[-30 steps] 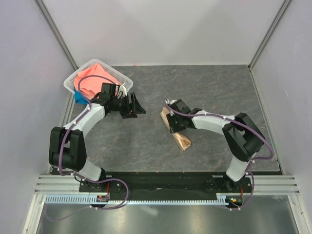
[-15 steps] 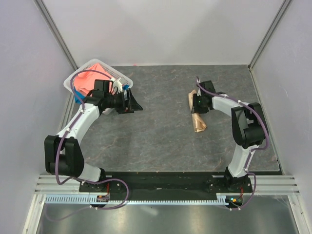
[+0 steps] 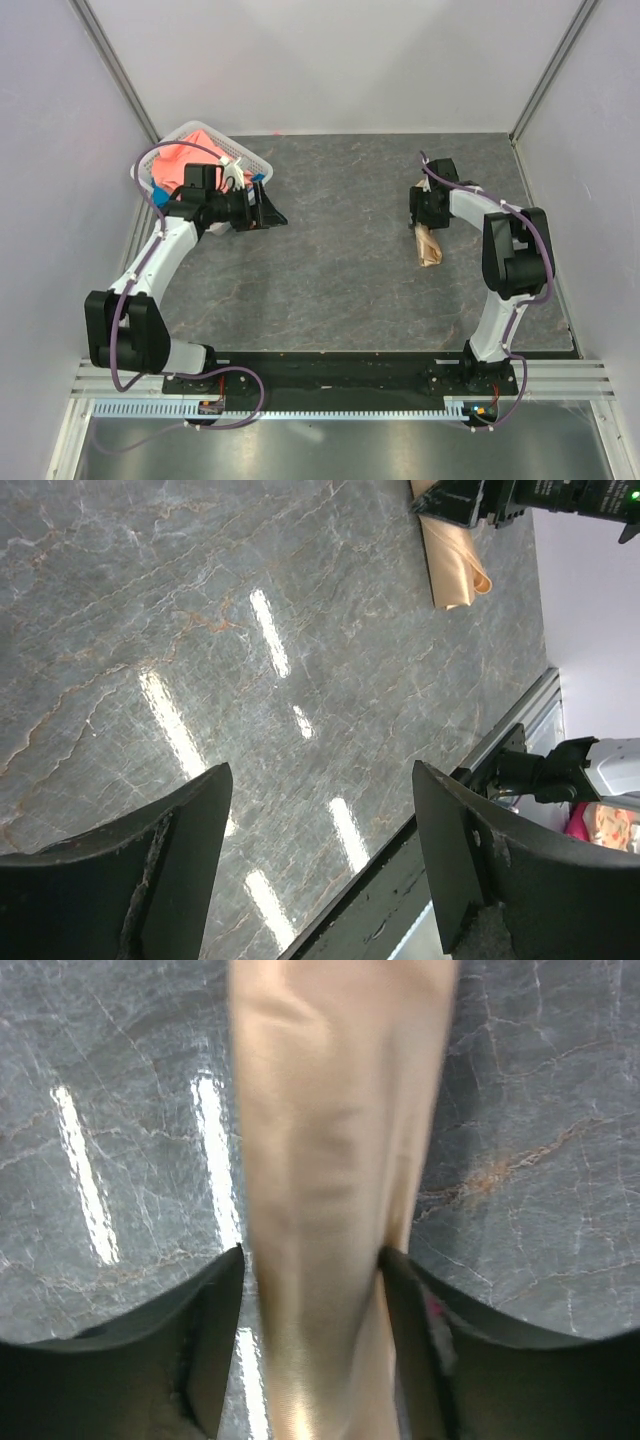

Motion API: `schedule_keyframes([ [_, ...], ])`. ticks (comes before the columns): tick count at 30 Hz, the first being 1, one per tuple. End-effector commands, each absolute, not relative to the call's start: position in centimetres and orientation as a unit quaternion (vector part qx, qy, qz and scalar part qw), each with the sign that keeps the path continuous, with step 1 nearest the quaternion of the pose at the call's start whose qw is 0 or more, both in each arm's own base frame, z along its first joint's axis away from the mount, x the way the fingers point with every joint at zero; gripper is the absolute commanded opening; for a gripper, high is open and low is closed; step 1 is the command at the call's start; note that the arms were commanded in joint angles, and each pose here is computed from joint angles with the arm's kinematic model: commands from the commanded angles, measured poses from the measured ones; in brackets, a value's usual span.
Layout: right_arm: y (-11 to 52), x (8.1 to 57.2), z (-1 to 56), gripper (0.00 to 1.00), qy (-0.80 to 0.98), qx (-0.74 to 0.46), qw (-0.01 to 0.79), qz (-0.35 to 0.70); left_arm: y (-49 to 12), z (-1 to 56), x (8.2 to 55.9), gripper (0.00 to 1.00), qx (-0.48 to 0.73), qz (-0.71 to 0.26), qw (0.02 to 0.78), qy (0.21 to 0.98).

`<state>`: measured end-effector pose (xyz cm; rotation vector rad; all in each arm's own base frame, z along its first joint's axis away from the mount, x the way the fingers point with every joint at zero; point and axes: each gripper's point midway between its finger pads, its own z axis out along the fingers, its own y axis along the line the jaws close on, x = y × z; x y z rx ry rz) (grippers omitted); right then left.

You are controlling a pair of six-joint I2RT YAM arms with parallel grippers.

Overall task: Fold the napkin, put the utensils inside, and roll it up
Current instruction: Neatly place the rolled napkin to the corner

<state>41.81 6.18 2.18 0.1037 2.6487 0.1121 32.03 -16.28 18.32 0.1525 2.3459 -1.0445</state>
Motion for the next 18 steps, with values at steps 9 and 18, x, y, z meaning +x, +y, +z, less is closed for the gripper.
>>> schedule_keyframes([
  [9, 7.0, 41.6, 14.6, 0.97, 0.931, -0.002, 0.353, 0.091, -15.2, 25.3, 31.9, 0.84, 0.085, -0.38, 0.392, 0.834],
  [18, 7.1, 37.2, 23.4, 0.98, 0.83, -0.024, 0.543, 0.124, -13.5, 28.6, 30.4, 0.93, 0.094, -0.331, 0.499, 0.795],
])
